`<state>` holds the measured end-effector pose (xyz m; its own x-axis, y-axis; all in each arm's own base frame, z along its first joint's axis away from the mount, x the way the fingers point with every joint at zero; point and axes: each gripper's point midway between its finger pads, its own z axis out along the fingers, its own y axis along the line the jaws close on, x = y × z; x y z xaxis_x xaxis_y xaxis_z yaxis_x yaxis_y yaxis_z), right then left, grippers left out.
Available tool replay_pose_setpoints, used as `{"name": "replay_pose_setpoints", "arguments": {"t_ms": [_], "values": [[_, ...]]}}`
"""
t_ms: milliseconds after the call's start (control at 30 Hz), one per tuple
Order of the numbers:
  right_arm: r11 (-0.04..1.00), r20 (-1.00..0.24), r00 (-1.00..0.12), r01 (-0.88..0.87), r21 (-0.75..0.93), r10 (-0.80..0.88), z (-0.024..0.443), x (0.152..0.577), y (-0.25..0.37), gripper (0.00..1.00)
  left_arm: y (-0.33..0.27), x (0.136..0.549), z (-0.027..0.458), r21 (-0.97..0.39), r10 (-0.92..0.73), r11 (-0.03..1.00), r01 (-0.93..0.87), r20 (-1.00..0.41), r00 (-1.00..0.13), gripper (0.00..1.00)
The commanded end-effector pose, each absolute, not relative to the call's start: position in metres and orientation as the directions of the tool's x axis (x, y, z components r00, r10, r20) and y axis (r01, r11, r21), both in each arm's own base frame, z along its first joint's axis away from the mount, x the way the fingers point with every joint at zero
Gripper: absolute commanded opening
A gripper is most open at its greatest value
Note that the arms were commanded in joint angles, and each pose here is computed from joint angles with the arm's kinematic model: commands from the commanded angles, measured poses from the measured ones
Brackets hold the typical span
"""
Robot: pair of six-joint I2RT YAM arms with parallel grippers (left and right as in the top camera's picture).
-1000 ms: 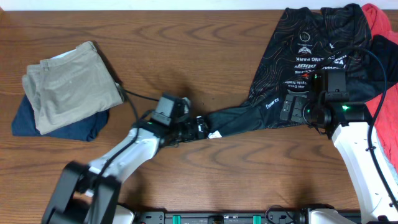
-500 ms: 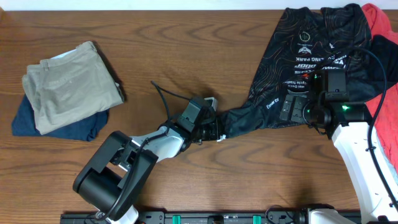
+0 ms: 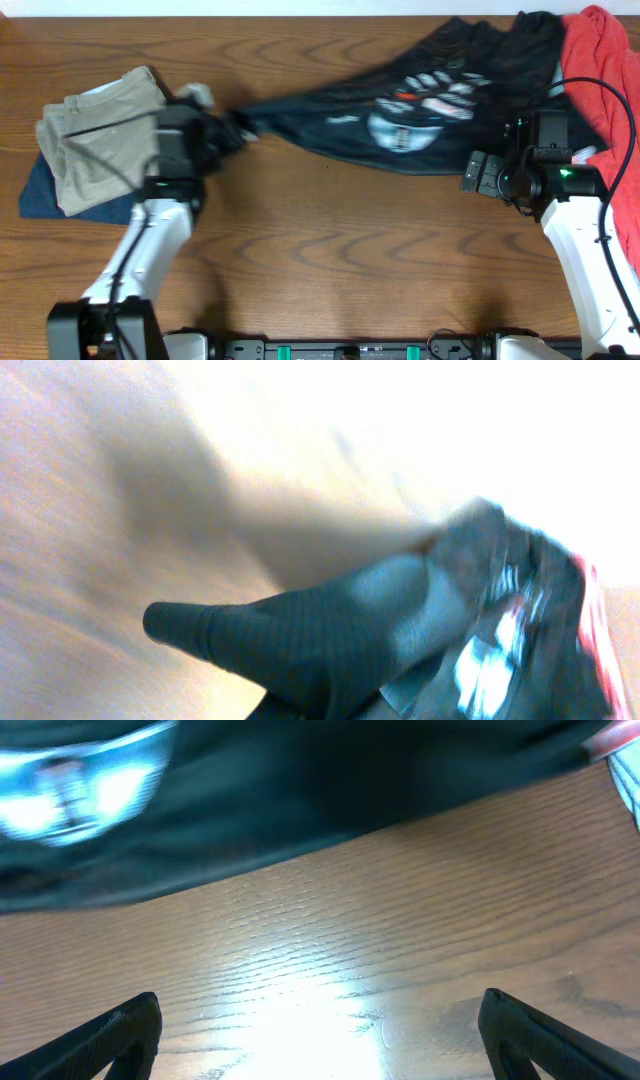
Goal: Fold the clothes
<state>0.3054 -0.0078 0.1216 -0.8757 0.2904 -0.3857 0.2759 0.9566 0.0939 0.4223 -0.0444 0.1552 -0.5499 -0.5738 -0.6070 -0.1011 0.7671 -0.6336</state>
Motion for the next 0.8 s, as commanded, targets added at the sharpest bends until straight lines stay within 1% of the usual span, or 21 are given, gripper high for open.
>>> {"name": "replay_pose_setpoints", "arguments": {"t_ms": [0, 33, 100, 233, 333, 400, 567, 667, 767], "values": [[0.955, -0.384, -0.876, 0.283, 0.085, 0.293, 0.121, 0.306, -0.011, 0.99, 0.005, 0.438, 0.197, -0.622, -0.609, 0.772, -0.128, -0.669, -0.427, 0.57], [0.955, -0.384, -0.876, 0.282, 0.086, 0.293, 0.121, 0.306, -0.011, 0.99, 0.008, 0.437, 0.199, -0.630, -0.614, 0.766, -0.126, -0.660, -0.433, 0.98], [0.956, -0.382, -0.876, 0.280, 0.091, 0.293, 0.121, 0.306, -0.010, 0.99, 0.003, 0.432, 0.195, -0.653, -0.616, 0.750, -0.109, -0.627, -0.477, 0.98], [0.956, -0.385, -0.875, 0.280, 0.092, 0.293, 0.121, 0.307, -0.010, 0.99, -0.025, 0.409, 0.157, -0.666, -0.601, 0.726, -0.173, -0.491, -0.631, 0.98], [0.956, -0.385, -0.875, 0.279, 0.092, 0.293, 0.121, 0.306, -0.010, 0.99, -0.056, 0.388, 0.131, -0.649, -0.554, 0.733, -0.205, -0.396, -0.732, 0.98], [0.956, -0.385, -0.875, 0.279, 0.092, 0.293, 0.121, 0.306, -0.010, 0.99, -0.082, 0.379, 0.119, -0.638, -0.499, 0.748, -0.182, -0.361, -0.788, 0.98], [0.956, -0.381, -0.877, 0.279, 0.094, 0.293, 0.121, 0.306, -0.010, 0.99, -0.157, 0.364, 0.091, -0.595, -0.289, 0.803, -0.013, -0.370, -0.883, 0.98], [0.956, -0.374, -0.880, 0.270, 0.114, 0.293, 0.120, 0.305, -0.006, 0.99, -0.189, 0.361, 0.069, -0.554, -0.211, 0.832, 0.044, -0.388, -0.897, 0.98], [0.956, -0.371, -0.881, 0.269, 0.115, 0.293, 0.120, 0.305, -0.005, 0.99, -0.218, 0.359, 0.050, -0.540, -0.147, 0.834, 0.109, -0.408, -0.901, 0.98]]}}
